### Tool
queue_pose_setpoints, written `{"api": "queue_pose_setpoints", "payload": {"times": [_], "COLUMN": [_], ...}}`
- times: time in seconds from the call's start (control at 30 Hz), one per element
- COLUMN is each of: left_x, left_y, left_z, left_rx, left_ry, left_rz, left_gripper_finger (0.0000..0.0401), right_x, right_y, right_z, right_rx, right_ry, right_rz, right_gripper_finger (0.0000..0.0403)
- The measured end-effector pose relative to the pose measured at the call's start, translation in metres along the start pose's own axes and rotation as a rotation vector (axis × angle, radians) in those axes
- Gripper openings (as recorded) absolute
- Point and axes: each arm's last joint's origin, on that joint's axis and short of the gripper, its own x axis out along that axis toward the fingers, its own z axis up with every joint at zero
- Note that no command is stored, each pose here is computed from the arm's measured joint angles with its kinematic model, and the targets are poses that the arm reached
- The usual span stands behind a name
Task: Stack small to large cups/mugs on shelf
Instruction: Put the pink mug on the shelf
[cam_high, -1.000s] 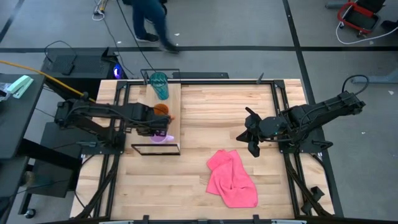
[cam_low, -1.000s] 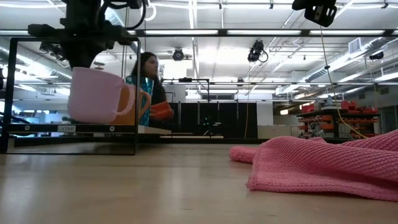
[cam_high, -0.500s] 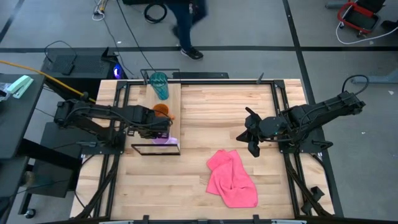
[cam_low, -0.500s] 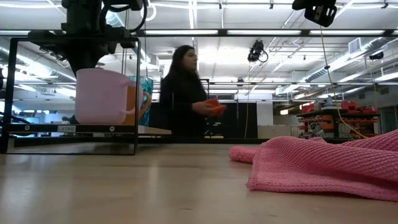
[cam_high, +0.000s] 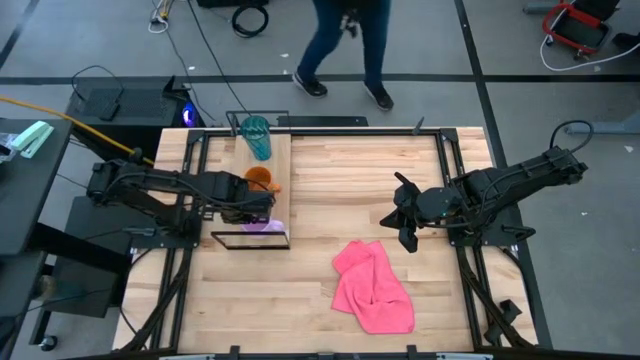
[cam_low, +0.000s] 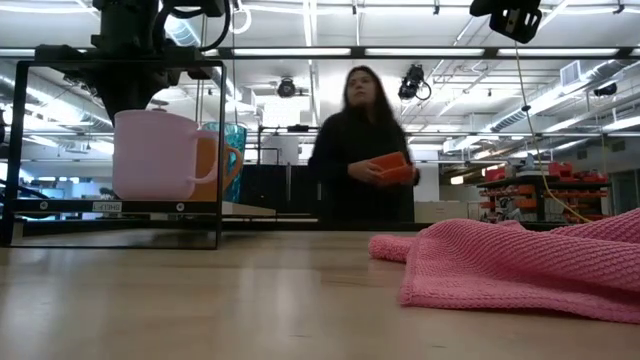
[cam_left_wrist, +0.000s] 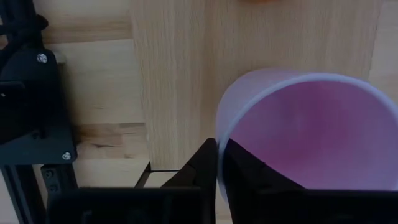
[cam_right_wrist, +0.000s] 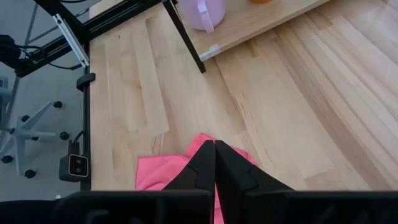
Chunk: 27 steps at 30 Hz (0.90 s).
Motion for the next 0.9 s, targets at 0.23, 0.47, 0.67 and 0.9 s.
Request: {"api": "queue_pose_setpoints", "payload": {"times": [0.23, 0.47, 0.67, 0.9], "left_x": [0.001, 0.001, -0.009, -0.025], "left_y": [0.0, 0.0, -0.004, 0.003], "left_z": [0.0, 0.0, 0.002, 0.004], "left_rx": [0.0, -0.001, 0.001, -0.002], "left_ry": [-0.002, -0.003, -0.035, -0.077], "left_rz": [0.005, -0.001, -0.037, -0.068], "left_gripper_finger": [0.0039, 0.0029, 0.0039, 0.0058], "right_x": [0.0, 0.0, 0.0, 0.0], "right_y": [0.0, 0.0, 0.0, 0.0], "right_z": [0.0, 0.0, 0.0, 0.0], "right_rx": [0.0, 0.0, 0.0, 0.0], "right_ry": [0.0, 0.0, 0.0, 0.001], "right_rz": [0.0, 0.0, 0.0, 0.0], "right_gripper_finger": [0.0009, 0.0009, 0.0009, 0.0009]}}
